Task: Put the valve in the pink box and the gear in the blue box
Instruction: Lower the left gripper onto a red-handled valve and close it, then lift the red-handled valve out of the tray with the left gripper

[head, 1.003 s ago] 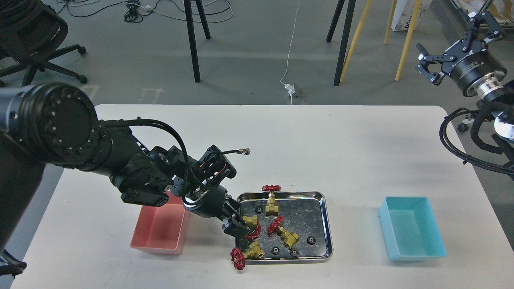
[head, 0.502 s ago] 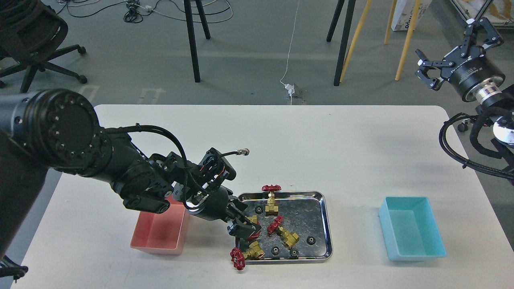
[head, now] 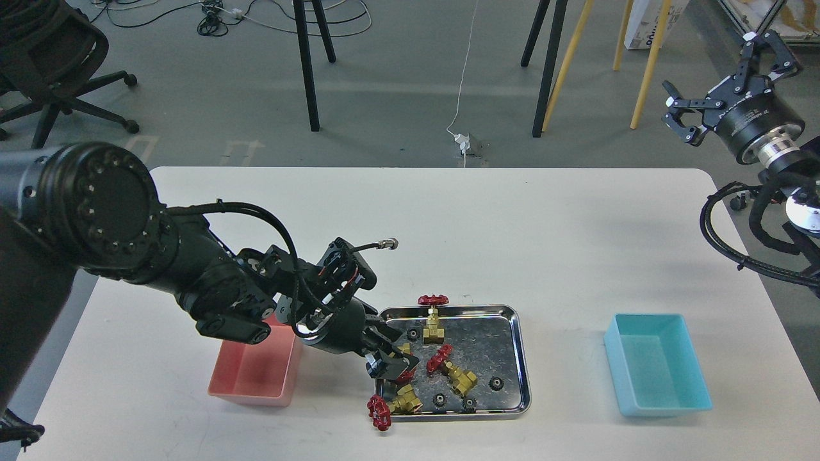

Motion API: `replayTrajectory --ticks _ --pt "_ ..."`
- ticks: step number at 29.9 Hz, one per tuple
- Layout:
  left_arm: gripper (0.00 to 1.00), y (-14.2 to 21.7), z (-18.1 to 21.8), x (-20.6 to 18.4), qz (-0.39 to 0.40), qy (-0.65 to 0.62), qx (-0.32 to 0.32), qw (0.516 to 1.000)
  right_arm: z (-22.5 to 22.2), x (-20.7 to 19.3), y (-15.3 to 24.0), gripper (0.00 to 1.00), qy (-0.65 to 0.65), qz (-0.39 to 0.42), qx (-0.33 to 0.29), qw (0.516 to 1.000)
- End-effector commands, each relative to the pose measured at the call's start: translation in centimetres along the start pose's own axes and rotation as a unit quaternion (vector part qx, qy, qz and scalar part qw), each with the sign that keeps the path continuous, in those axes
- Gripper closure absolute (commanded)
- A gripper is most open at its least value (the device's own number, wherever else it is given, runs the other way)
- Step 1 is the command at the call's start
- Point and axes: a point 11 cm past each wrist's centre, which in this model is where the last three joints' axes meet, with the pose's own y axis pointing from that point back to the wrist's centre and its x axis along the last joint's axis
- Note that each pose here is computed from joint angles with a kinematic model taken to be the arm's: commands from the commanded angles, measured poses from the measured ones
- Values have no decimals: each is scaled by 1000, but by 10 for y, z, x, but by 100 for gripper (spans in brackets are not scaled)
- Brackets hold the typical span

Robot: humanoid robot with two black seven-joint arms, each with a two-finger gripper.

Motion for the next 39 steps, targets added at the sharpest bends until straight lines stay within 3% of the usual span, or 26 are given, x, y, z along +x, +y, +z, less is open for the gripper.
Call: replayTrajectory --ticks 1,6,25,39 --pt "56 1 0 1 -1 -1 1 1000 0 1 1 0 0 1 0 1000" --pt "77 0 0 0 -2 0 1 1000 0 1 1 0 0 1 -1 1000" --pt "85 -1 1 -1 -1 1 -2 1000 5 4 3 0 -1 5 -4 1000" --pt "89 -1 23 9 12 1 -30 999 4 4 4 0 -2 5 0 1000"
